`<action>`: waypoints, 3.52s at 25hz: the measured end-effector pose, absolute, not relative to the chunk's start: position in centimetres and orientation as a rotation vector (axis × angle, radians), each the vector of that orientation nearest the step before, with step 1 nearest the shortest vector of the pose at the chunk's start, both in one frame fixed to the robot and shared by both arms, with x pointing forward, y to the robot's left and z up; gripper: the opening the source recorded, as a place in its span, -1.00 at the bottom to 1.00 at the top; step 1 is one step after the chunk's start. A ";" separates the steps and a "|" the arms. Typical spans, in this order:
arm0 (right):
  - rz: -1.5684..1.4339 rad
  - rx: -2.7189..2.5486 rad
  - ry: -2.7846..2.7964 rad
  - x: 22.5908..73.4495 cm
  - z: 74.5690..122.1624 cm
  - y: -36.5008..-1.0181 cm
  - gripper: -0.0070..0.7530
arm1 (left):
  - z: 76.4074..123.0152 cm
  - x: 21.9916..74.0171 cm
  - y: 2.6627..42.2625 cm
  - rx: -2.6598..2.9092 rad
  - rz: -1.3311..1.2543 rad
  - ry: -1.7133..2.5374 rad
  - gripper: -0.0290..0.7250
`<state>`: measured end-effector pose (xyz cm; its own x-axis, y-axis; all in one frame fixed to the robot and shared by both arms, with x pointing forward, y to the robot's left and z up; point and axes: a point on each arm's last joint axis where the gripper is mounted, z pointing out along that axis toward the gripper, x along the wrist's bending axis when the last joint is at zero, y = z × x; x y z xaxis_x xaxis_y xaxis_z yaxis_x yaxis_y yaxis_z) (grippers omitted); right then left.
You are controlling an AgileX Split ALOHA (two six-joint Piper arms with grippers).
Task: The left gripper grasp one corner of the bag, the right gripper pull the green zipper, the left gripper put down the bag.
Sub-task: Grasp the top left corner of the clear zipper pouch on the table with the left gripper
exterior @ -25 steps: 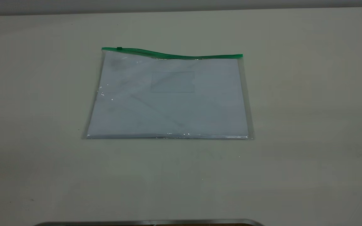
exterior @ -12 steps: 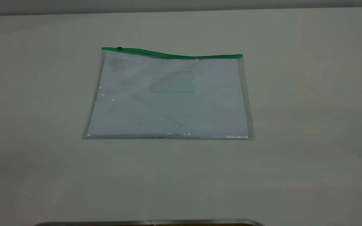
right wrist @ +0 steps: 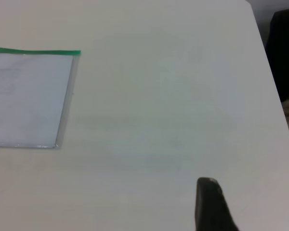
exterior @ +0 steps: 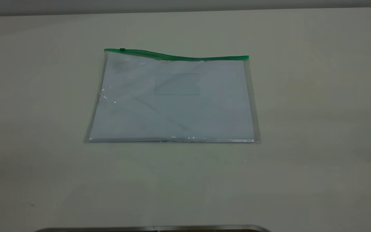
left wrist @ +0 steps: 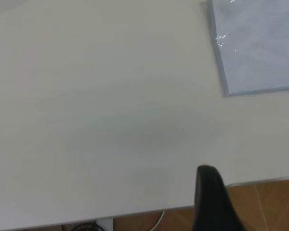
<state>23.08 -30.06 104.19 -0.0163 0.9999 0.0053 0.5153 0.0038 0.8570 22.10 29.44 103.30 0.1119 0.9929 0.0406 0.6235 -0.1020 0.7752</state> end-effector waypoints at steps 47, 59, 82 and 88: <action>1.308 1.622 2.205 53.3 96.8 -23.8 0.44 | 94.0 57.7 30.4 2.069 0.406 1.907 0.58; 1.349 1.636 2.225 54.4 95.1 -23.5 0.43 | 85.9 66.2 27.5 2.132 -0.137 1.718 0.58; 1.347 1.619 2.229 54.5 95.2 -23.5 0.43 | 76.2 71.8 25.5 1.906 -0.277 1.466 0.58; 1.347 1.618 2.229 54.5 95.2 -23.5 0.43 | 76.0 71.9 25.1 1.837 -0.301 1.447 0.58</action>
